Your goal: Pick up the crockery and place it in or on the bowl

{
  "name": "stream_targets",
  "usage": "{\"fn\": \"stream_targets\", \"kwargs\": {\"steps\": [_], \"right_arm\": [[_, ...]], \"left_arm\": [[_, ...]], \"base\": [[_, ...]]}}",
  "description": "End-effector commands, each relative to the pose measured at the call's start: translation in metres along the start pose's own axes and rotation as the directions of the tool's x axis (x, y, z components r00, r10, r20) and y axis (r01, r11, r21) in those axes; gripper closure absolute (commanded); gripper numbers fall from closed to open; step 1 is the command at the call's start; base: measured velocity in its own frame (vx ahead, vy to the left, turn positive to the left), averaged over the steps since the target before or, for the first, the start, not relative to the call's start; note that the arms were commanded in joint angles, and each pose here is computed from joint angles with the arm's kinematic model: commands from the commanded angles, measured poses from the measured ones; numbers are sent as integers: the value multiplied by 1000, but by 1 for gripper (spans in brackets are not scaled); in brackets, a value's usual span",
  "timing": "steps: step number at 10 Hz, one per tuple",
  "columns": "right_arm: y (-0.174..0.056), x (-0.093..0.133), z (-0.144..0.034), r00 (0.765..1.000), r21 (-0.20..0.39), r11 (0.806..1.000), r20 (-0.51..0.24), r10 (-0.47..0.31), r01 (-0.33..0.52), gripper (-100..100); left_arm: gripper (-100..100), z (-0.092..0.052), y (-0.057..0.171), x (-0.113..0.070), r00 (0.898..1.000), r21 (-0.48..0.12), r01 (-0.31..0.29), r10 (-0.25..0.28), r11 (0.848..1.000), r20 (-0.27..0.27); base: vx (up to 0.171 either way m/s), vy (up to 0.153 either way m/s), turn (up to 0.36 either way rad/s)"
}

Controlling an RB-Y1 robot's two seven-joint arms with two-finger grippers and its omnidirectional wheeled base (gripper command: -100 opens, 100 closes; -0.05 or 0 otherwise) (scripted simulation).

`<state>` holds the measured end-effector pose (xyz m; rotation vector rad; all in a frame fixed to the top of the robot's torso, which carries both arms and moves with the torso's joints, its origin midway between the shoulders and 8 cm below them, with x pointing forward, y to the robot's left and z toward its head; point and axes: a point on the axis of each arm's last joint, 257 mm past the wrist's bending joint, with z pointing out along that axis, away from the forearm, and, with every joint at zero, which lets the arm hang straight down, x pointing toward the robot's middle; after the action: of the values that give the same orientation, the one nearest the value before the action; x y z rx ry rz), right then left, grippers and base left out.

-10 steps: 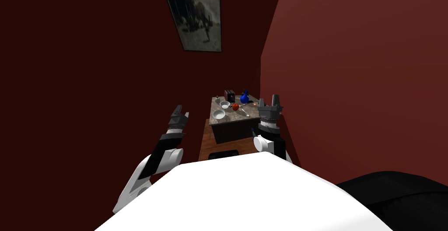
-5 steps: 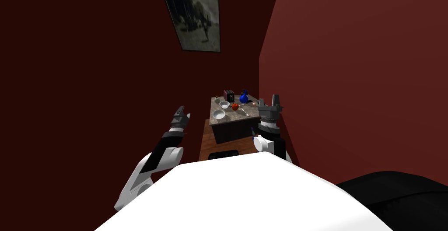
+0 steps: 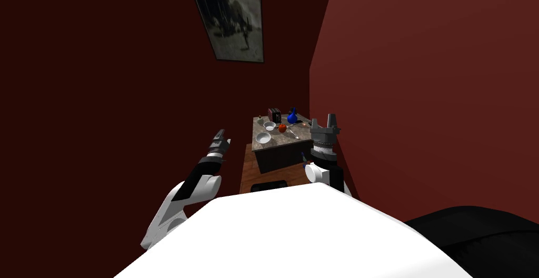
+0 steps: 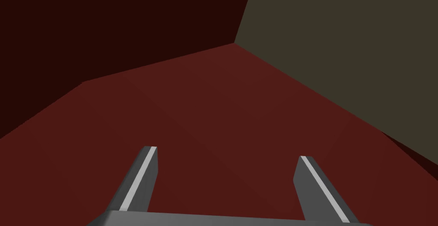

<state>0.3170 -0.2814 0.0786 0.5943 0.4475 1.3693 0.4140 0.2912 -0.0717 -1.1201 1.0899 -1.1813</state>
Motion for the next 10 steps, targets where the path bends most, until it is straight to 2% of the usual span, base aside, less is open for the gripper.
{"fn": "stream_targets", "kwargs": {"steps": [1,5,6,10], "right_arm": [[0,0,0,1000,0,1000,0,0,0,0],[0,0,0,1000,0,1000,0,0,0,0],[0,0,0,1000,0,1000,0,0,0,0],[0,0,0,1000,0,1000,0,0,0,0]], "left_arm": [[-100,2,9,1,1000,-40,13,-13,999,1],[-100,3,30,0,1000,-126,24,-23,992,11],[-100,3,31,0,1000,-132,24,-23,991,12],[-100,5,51,2,999,-220,43,-40,975,20]], "base": [[1,23,-93],[4,18,-51],[1,13,-7],[4,13,-62]]}}
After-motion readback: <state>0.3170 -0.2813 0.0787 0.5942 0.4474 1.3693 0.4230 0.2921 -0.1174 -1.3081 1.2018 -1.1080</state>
